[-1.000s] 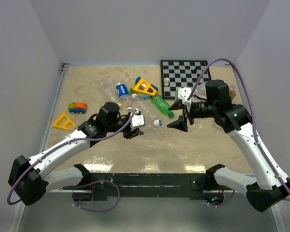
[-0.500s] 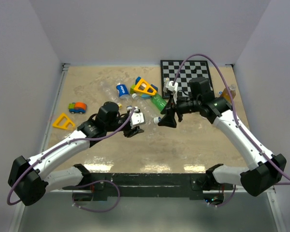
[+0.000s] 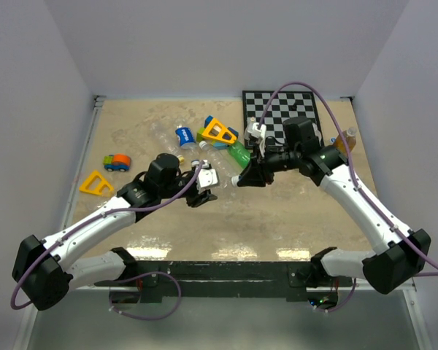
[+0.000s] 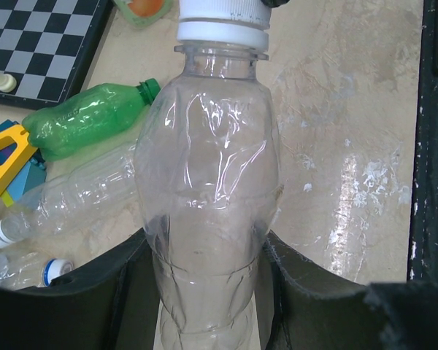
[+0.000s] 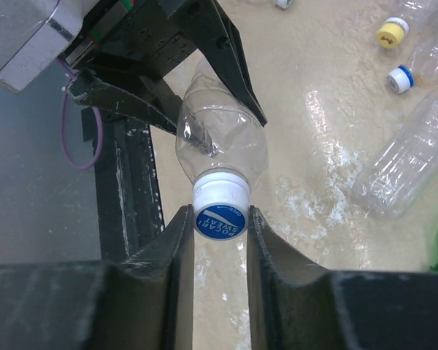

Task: Unscrew the bottle caps
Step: Unscrew the bottle cap from the plastic bottle.

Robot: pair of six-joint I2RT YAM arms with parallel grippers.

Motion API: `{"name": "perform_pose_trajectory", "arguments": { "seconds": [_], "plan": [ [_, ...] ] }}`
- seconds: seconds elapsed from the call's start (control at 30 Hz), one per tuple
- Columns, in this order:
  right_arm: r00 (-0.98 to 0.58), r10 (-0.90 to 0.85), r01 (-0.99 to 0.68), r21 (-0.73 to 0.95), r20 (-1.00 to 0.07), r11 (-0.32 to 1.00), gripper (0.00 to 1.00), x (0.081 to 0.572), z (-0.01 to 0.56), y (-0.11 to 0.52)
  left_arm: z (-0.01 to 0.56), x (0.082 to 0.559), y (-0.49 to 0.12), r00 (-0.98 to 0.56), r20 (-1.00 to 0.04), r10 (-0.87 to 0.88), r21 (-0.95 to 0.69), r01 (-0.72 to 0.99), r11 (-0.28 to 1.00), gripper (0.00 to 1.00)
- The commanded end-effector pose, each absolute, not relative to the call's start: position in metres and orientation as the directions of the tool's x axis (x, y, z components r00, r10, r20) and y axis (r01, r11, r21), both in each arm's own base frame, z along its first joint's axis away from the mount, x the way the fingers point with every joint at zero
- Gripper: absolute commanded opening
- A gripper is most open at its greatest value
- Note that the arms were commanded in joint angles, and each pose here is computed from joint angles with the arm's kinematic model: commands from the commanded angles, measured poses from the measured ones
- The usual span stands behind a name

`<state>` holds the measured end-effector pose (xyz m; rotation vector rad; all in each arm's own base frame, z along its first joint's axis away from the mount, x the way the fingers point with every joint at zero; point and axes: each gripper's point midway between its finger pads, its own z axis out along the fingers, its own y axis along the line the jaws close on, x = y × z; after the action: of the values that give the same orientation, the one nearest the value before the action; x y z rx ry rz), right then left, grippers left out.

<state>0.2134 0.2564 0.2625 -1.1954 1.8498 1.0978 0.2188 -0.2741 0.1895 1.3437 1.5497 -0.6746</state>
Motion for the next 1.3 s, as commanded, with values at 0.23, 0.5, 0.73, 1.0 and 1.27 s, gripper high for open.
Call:
{"name": "perform_pose_trajectory", "arguments": {
  "seconds": [0.23,0.5,0.73,1.0,1.27],
  "plan": [
    [0.088,-0.500,-0.991,-0.027,-0.862,-0.128,0.00,0.194,0.270,0.243,0.205,0.204,-0.284,0.103,-0.923,0.372,0.170,0.974,0.151,0.00],
    [0.787,-0.403,-0.614,-0.660,-0.468,-0.433,0.01,0.226,0.273,0.228,0.197,0.189,-0.289,0.084,-0.925,0.372,0.113,0.992,0.058,0.00],
    [0.688,-0.344,-0.725,-0.578,-0.639,-0.375,0.32,0.207,0.277,0.241,0.194,0.190,-0.289,0.078,-0.921,0.382,0.110,0.992,0.065,0.00],
    [0.478,-0.393,-0.878,-0.433,-0.785,-0.203,0.73,0.189,0.302,0.229,0.195,0.192,-0.288,0.074,-0.921,0.382,0.111,0.991,0.077,0.00],
    [-0.190,-0.348,-0.972,0.126,-0.918,0.197,0.85,0.193,0.304,0.238,0.193,0.202,-0.285,0.059,-0.915,0.399,0.121,0.984,0.133,0.00]
  ]
}}
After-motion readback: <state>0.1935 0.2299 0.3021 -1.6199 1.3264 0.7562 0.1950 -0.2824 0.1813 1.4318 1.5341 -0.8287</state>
